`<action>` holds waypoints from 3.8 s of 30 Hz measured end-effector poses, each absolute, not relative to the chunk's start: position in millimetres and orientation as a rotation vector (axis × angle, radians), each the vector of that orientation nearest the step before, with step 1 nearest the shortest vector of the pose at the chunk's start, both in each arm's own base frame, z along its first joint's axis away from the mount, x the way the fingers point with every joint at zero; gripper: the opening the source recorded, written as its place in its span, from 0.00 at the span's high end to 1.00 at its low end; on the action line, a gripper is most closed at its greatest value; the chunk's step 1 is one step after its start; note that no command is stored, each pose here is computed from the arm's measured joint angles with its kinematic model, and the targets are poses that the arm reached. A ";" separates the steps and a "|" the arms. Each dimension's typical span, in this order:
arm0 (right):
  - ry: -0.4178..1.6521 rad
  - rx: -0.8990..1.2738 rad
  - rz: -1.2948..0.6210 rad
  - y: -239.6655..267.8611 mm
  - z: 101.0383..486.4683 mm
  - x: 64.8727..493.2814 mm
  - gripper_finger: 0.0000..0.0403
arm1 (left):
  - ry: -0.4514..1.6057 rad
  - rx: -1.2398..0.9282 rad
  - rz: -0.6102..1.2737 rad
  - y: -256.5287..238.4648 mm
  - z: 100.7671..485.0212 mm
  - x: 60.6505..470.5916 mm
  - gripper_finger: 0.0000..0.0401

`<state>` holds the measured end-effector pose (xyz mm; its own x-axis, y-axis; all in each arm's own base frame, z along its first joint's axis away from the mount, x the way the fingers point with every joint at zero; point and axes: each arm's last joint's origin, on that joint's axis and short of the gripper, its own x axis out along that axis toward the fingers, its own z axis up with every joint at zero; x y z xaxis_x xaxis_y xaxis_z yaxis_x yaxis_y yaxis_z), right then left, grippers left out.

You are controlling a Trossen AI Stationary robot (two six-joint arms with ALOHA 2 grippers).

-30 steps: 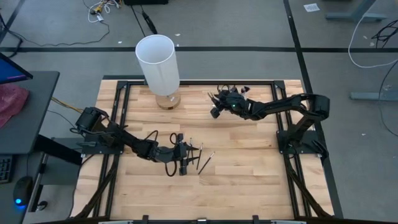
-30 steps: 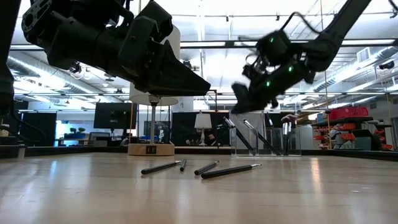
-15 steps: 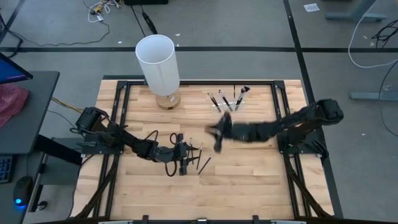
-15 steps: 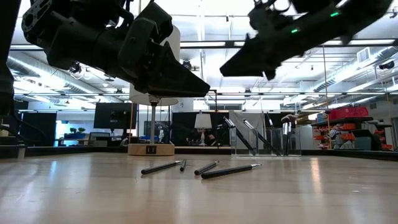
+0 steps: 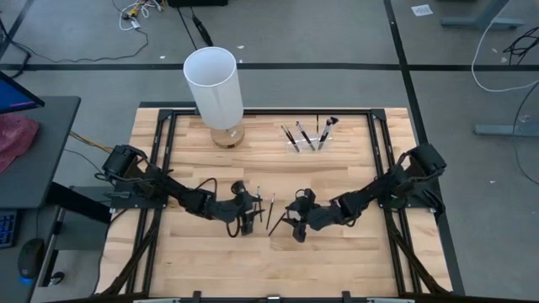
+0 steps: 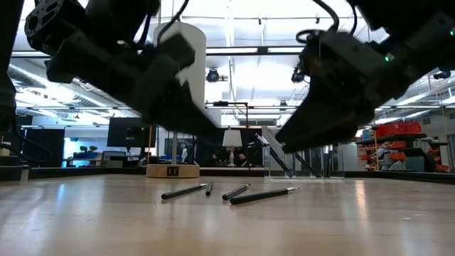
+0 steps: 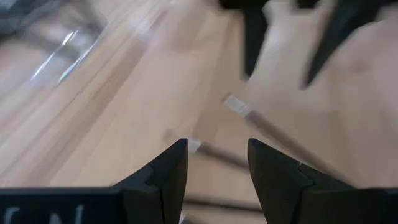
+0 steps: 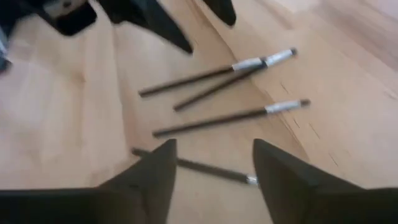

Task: Sort items
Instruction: Put the eyeshadow brush into the transparent organizer

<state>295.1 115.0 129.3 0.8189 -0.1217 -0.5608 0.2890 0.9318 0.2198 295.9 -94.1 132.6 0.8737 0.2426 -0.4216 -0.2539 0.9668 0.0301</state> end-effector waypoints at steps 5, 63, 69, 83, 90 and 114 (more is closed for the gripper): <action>0.581 0.295 -0.230 114.0 122.9 296.8 0.33 | 0.534 -0.146 0.373 -90.7 120.5 287.4 0.57; 0.514 0.216 -0.292 112.5 125.5 299.1 0.42 | 0.630 -0.099 0.448 -73.0 61.1 255.9 0.70; 0.508 0.217 -0.290 112.7 126.0 299.5 0.42 | 0.633 -0.105 0.495 -62.2 60.4 257.3 0.70; 0.507 0.210 -0.285 113.2 126.3 299.5 0.42 | 0.667 -0.128 0.494 -45.5 60.3 261.2 0.87; 0.483 0.176 -0.229 124.6 134.8 294.9 0.42 | 0.669 -0.129 0.490 -45.5 60.5 261.2 0.96; 0.478 0.142 -0.186 134.2 138.7 290.3 0.42 | 0.611 -0.154 0.394 -52.5 87.4 259.4 0.97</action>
<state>290.3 134.2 138.7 0.8717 -0.1439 -0.4684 0.2103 0.9733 0.0924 259.4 -52.5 87.4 0.7475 0.3140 -0.5853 -0.4036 0.9146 -0.0248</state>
